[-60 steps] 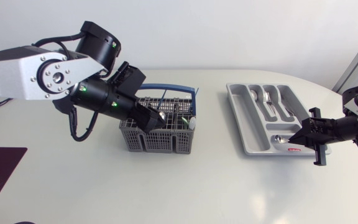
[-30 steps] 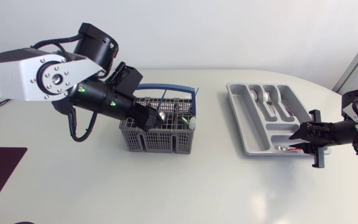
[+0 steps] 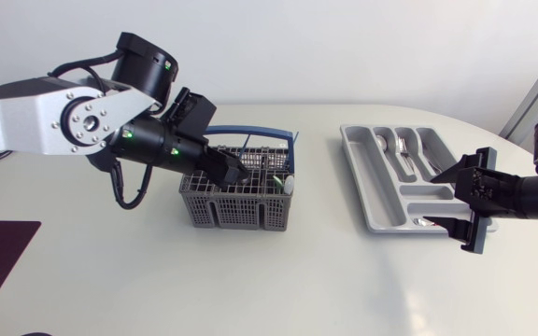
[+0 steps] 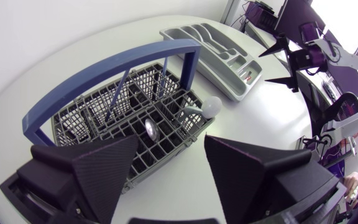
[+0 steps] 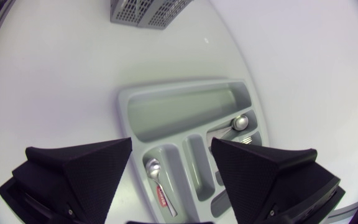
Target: Unload the cutlery basket into the drawer organizer.
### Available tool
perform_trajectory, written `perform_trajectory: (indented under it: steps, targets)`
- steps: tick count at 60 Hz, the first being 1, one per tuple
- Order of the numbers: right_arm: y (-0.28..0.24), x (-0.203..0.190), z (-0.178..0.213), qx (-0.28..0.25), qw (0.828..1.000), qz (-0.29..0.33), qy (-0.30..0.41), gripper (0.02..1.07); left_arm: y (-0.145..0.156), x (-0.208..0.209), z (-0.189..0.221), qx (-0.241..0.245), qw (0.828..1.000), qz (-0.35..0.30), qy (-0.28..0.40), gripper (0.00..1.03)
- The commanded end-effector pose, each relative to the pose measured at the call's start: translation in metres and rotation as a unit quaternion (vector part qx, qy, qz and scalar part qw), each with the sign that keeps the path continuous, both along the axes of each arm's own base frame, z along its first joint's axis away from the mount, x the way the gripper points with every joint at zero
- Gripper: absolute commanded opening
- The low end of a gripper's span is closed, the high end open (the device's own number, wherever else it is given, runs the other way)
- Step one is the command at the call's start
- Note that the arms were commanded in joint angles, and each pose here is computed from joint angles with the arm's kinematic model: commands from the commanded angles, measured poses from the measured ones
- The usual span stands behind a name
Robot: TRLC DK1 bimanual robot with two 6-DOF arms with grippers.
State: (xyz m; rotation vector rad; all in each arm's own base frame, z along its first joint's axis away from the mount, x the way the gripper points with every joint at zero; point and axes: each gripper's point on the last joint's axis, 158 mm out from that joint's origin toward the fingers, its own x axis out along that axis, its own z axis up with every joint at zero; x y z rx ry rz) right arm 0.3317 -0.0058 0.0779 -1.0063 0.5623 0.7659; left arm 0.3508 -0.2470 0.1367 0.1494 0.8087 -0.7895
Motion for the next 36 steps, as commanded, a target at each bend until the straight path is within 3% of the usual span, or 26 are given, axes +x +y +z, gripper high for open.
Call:
perform_trajectory:
  steps: [1,19,36]
  targets:
    - [0.025,-0.017,0.007,0.047,0.999,-0.019,0.018,1.02,0.001,-0.002,-0.029,0.009,0.999,0.009,0.032,0.68]
    - [0.100,-0.054,0.047,0.133,0.991,-0.008,0.023,0.99,-0.002,0.009,-0.044,0.009,0.999,0.011,0.030,0.63]
    - [0.130,-0.082,0.054,0.146,0.989,0.014,0.010,0.99,-0.005,0.021,-0.057,0.006,0.999,0.018,0.027,0.51]
